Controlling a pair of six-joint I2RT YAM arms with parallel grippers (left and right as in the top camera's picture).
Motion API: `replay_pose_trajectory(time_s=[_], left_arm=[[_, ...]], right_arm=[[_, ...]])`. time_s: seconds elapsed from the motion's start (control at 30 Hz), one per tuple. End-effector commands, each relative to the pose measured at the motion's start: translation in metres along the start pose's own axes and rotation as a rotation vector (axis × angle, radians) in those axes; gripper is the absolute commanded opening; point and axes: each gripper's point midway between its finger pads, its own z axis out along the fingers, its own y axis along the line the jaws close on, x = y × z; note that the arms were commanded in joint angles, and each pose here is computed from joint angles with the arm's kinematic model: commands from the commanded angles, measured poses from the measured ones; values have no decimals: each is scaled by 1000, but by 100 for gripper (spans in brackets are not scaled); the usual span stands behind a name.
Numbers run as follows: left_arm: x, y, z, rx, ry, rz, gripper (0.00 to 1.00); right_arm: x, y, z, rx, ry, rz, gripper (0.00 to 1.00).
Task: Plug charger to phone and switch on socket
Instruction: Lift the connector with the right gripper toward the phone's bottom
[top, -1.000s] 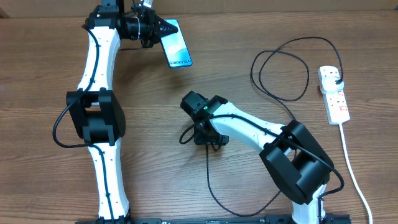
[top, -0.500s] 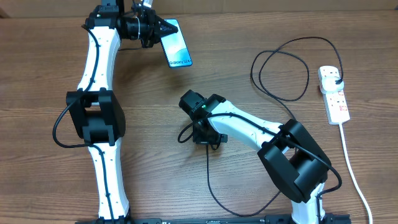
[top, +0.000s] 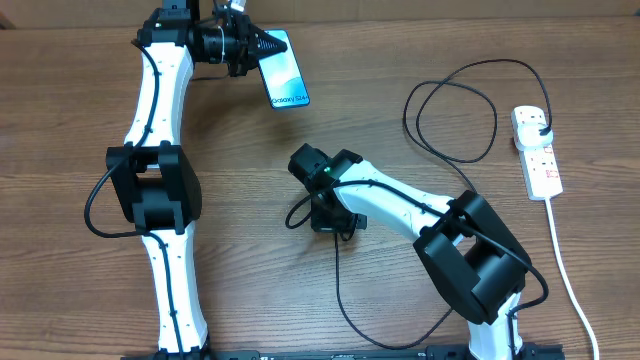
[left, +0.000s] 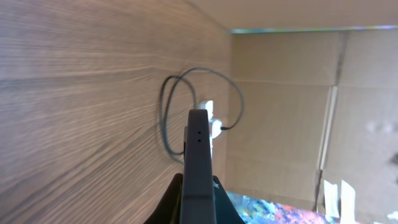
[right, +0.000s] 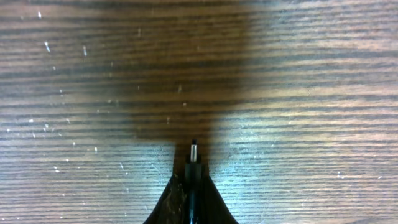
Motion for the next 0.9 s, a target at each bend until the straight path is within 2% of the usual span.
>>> replay_pose_trajectory(time_s=[0.0,0.23,0.37,0.5,0.6,0.73,0.87], left_arm=[[0,-26,-16,131,32,16,4],[-6,-28,-30,167,25,2,4],[-7,-28,-31,167,23,2,4],[-6,-28,-31,167,24,3,4],[-4,-33,-32,195,39,13,4],[-5,-47,-34,253,69,14,4],[-3,-59,-32,285,95,29,4]], right_arm=[[-19,-5,-3,-17,-8,41,4],[-51,-24,-7,-97,3,160,4],[-77,-18,-16,-320,46,185,4],[-101,20,-64,-805,62,7,4],[-112,36,-130,-1224,1,-221,4],[-114,33,-187,-1503,-92,-462,4],[-108,32,-212,-1604,-177,-661,4]])
